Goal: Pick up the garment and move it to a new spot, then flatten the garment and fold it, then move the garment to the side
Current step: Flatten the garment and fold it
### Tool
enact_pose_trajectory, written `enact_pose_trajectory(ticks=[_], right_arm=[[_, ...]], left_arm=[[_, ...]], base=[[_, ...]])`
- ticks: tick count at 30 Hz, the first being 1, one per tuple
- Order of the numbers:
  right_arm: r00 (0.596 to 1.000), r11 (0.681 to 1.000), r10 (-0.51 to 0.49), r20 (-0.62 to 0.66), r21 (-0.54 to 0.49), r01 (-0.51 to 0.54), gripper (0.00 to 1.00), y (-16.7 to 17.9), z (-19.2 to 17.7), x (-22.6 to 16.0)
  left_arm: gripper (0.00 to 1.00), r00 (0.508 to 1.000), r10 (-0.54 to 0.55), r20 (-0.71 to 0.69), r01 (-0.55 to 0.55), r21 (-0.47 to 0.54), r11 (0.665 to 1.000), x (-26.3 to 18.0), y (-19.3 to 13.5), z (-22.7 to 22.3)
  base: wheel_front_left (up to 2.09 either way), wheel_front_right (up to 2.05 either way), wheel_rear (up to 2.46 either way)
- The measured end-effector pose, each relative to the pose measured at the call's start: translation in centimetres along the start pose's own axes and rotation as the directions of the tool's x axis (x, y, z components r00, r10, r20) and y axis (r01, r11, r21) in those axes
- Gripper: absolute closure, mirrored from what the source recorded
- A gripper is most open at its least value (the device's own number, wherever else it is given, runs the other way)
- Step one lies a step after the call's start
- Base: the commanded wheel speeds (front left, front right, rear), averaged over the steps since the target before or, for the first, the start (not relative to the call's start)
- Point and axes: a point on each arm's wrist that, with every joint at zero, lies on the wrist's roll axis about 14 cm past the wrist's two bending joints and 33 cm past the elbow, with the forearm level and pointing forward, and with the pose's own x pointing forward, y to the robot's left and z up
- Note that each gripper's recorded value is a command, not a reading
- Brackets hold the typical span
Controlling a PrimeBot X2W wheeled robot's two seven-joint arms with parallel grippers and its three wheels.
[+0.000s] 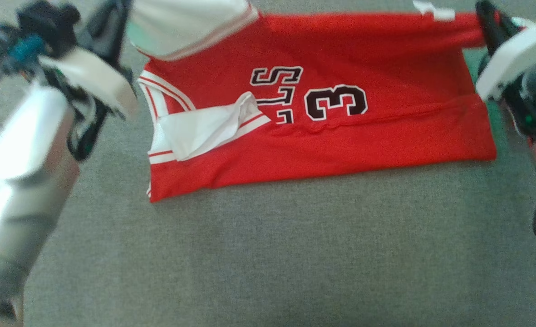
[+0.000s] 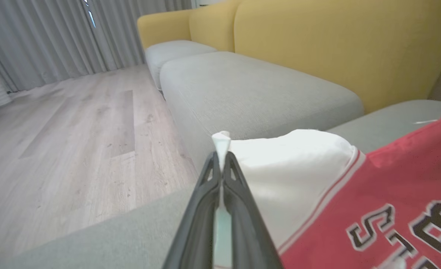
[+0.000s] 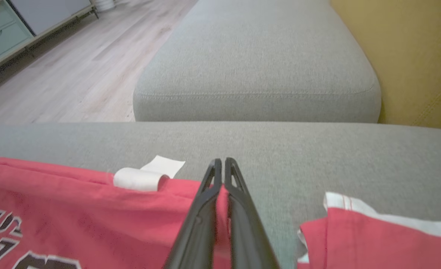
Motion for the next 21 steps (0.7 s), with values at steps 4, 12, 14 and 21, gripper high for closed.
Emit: enact_pose_trajectory(ticks=[4,12,14,21], right_arm=[[0.999,1.0,0.014,-0.042,-0.007,-0.014,1.0,0.1,-1.0,-1.3],[0.983,0.999,0.038,-0.182,-0.018,-0.042,1.0,0.0,-3.7,-5.1],[0.973,0.999,0.039,-0.227,-0.023,-0.045,1.0,-0.2,-4.7,-6.0],[0.931,0.996,0.029,-0.364,-0.069,-0.058,1.0,-1.1,-7.8,-7.7]], left_arm=[[1.0,0.998,-0.038,-0.053,0.038,0.002,0.999,-2.1,-1.2,-1.2],[1.0,0.959,-0.124,-0.253,0.125,-0.01,0.992,-8.5,-3.5,-4.7],[1.0,0.945,-0.15,-0.292,0.148,-0.028,0.989,-9.7,-4.2,-5.3],[1.0,0.885,-0.218,-0.41,0.215,-0.053,0.975,-11.9,-6.3,-7.3]], base=[[0.0,0.0,0.0],[0.0,0.0,0.0],[0.0,0.0,0.0],[0.0,0.0,0.0]])
